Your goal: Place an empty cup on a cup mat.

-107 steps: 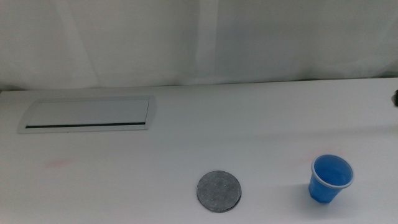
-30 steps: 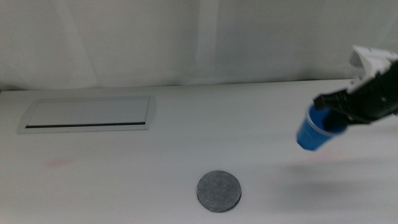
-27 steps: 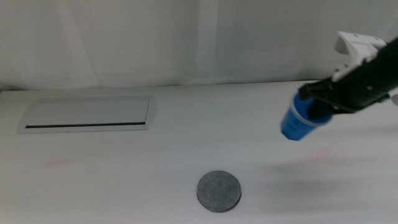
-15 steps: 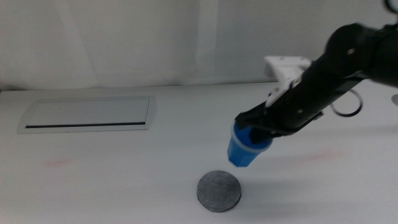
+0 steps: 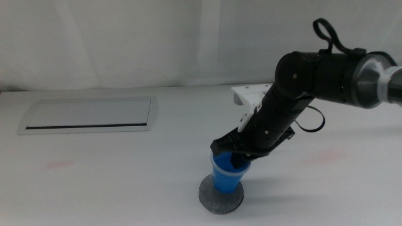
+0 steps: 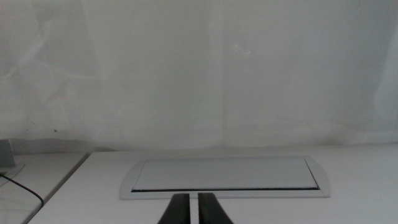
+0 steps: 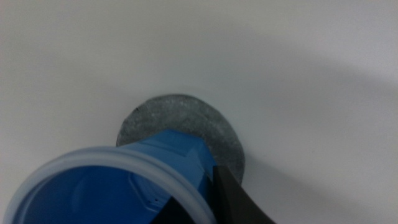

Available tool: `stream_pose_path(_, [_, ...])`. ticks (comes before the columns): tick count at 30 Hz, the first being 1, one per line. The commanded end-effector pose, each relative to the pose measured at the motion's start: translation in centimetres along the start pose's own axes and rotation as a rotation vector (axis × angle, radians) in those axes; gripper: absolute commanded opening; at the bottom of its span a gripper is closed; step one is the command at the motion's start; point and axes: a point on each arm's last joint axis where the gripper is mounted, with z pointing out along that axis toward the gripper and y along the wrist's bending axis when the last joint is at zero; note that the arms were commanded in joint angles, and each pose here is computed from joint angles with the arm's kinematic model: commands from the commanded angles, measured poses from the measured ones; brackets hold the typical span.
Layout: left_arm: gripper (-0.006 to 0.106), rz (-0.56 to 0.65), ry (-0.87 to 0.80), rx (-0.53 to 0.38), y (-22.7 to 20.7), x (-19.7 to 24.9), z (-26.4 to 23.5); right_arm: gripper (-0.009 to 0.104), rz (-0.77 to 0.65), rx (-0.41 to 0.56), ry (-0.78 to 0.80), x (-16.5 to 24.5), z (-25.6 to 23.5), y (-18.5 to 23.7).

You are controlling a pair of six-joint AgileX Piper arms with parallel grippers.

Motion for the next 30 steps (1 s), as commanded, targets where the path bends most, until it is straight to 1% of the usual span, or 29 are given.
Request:
stream_pose_path(1, [-0.003, -0.010, 0.027, 0.003, -0.1, 1.3, 0.0, -0.003, -0.014, 0.015, 0.032, 0.1, 0.7, 0.2])
stream_pose_path(5, [-0.003, -0.010, 0.027, 0.003, -0.1, 1.3, 0.0, -0.003, -0.030, 0.016, 0.069, 0.4, 1.8, 0.7])
stream_pose_path(14, [-0.003, -0.010, 0.027, 0.003, -0.1, 1.3, 0.0, -0.003, -0.029, 0.056, 0.057, 0.4, 2.0, 0.9])
stream_pose_path(20, [-0.003, -0.010, 0.027, 0.003, -0.1, 1.3, 0.0, -0.002, -0.031, 0.058, 0.049, 0.3, 2.0, 0.9])
stream_pose_path(21, [-0.003, -0.010, 0.027, 0.003, -0.1, 1.3, 0.0, 0.011, -0.029, 0.056, 0.053, 0.3, 2.0, 0.9])
stream_pose_path(23, [-0.003, -0.010, 0.027, 0.003, -0.1, 1.3, 0.0, 0.023, -0.025, 0.051, 0.053, 0.3, 2.0, 1.0])
stream_pose_path(26, [-0.003, -0.010, 0.027, 0.003, -0.1, 1.3, 0.0, 0.046, -0.020, 0.045, 0.050, 0.3, 2.0, 1.0])
stream_pose_path(28, [-0.003, -0.010, 0.027, 0.003, -0.1, 1.3, 0.0, 0.057, -0.028, 0.044, 0.050, 0.3, 2.0, 1.0])
stream_pose_path(30, [-0.003, -0.010, 0.027, 0.003, -0.1, 1.3, 0.0, 0.062, -0.028, 0.044, 0.050, 0.3, 2.0, 1.0])
